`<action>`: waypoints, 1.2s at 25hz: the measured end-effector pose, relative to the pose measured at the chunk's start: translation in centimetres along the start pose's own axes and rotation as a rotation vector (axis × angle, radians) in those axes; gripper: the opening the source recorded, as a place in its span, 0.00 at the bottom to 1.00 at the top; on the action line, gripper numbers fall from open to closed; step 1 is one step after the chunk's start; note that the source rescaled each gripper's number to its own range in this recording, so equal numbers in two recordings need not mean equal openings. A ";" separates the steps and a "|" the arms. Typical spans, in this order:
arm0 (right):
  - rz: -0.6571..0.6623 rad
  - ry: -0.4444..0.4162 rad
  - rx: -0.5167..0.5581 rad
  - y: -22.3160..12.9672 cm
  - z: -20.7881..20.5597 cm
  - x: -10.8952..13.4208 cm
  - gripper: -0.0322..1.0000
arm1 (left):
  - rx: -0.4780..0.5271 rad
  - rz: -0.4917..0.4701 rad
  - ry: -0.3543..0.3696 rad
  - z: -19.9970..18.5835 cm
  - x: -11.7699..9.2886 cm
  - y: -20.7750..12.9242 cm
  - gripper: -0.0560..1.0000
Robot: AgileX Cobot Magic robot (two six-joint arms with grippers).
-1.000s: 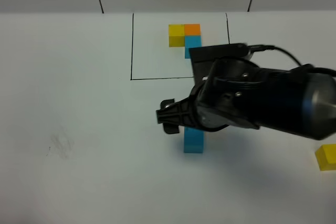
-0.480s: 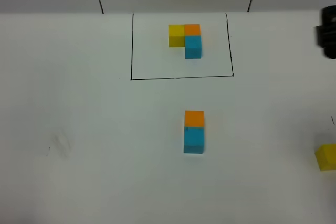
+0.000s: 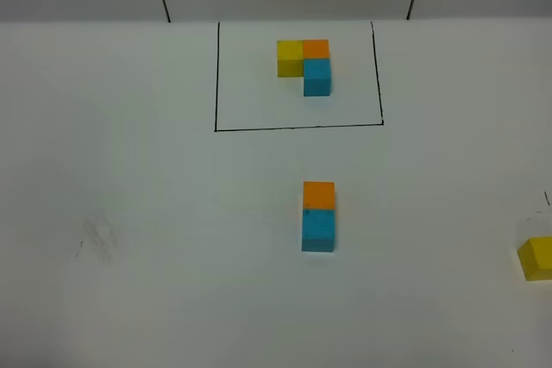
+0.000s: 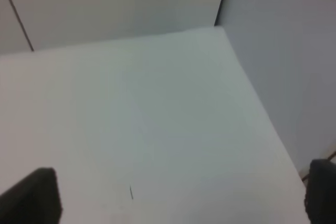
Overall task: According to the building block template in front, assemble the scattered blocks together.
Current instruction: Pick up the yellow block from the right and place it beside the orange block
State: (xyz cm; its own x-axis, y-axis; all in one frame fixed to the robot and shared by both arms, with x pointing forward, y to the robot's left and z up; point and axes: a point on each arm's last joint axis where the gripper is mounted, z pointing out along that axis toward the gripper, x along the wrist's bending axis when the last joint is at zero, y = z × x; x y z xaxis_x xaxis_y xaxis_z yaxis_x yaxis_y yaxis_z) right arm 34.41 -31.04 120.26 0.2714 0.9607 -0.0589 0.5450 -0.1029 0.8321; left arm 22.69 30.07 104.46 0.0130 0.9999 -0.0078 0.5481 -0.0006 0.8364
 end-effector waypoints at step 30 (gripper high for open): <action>-0.171 0.144 0.689 -10.2 19.8 3.0 0.88 | 0.000 0.000 0.000 0.0 0.0 0.0 0.59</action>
State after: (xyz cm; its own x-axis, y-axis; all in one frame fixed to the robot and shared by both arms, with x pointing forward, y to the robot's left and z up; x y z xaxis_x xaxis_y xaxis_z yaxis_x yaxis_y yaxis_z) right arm 45.40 -32.25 100.67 0.0568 0.9974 -0.0444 0.9597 -0.0423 0.2780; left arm 22.69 30.07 104.46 0.0130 0.9999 -0.0078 0.5481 -0.0006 0.8364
